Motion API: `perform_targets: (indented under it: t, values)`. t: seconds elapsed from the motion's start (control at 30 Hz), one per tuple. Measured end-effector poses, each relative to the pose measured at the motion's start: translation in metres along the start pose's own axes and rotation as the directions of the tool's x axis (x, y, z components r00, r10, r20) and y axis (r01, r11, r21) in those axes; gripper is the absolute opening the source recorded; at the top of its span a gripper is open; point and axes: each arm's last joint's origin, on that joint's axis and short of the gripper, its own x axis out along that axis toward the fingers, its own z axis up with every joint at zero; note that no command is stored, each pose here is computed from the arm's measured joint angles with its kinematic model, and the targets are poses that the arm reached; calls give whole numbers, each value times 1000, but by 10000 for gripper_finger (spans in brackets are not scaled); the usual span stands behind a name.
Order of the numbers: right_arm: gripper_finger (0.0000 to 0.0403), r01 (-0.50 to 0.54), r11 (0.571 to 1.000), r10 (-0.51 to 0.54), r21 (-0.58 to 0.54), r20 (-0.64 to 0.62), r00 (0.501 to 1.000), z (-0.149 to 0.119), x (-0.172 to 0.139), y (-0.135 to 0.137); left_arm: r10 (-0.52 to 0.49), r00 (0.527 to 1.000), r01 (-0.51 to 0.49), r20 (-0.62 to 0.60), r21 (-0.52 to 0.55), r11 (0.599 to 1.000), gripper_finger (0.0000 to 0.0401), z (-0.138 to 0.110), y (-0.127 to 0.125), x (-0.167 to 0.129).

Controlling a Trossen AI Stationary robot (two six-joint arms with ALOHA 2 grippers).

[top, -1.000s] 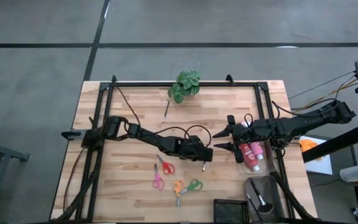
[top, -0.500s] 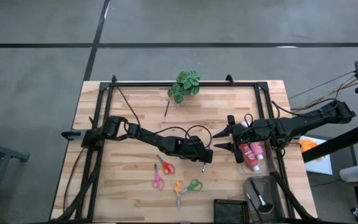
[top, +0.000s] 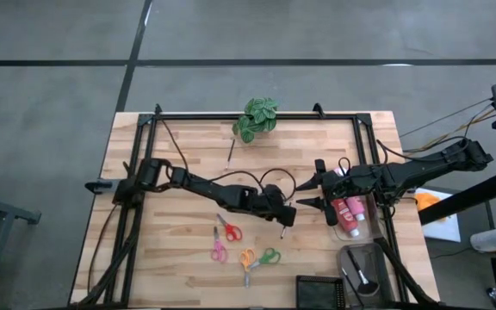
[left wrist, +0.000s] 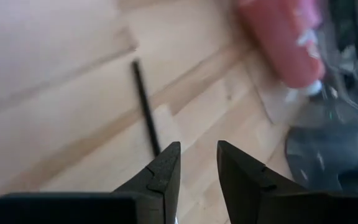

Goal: Pick & Place Paint Supplies
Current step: Put the black paint brush into the gray bin

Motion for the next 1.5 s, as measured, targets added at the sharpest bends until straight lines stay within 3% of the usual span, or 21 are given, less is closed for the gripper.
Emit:
perform_targets:
  t: [0.13, 0.33, 0.57, 0.77, 0.93, 1.13, 1.5]
  values:
    - [171, -1, 1000, 1, 0, 4, 1000, 0, 0, 0, -36, 999, 39, -20, 196, 980, 107, 12, -12, -23]
    - [171, -1, 1000, 1, 0, 0, 1000, 0, 0, 0, -138, 989, 90, 50, 542, 836, 107, 25, -32, -78]
    - [171, -1, 1000, 1, 0, -1, 1000, 0, 0, 0, -295, 935, 69, 197, 713, 698, 106, 35, -28, -162]
    - [171, 0, 1000, 0, 0, -1, 1000, 0, 0, 0, -402, 884, 56, 241, 798, 601, 106, 30, 4, -238]
    - [171, 0, 1000, 0, 0, -1, 1000, 0, 0, 0, -465, 844, 69, 266, 807, 586, 106, 19, 48, -286]
    - [171, -1, 1000, 1, 0, -1, 1000, 0, 0, 0, -534, 792, 95, 297, 804, 587, 106, 1, 103, -318]
    - [171, 0, 1000, 0, 0, 0, 1000, 0, 0, 0, -630, 697, 108, 342, 818, 565, 106, -25, 174, -326]
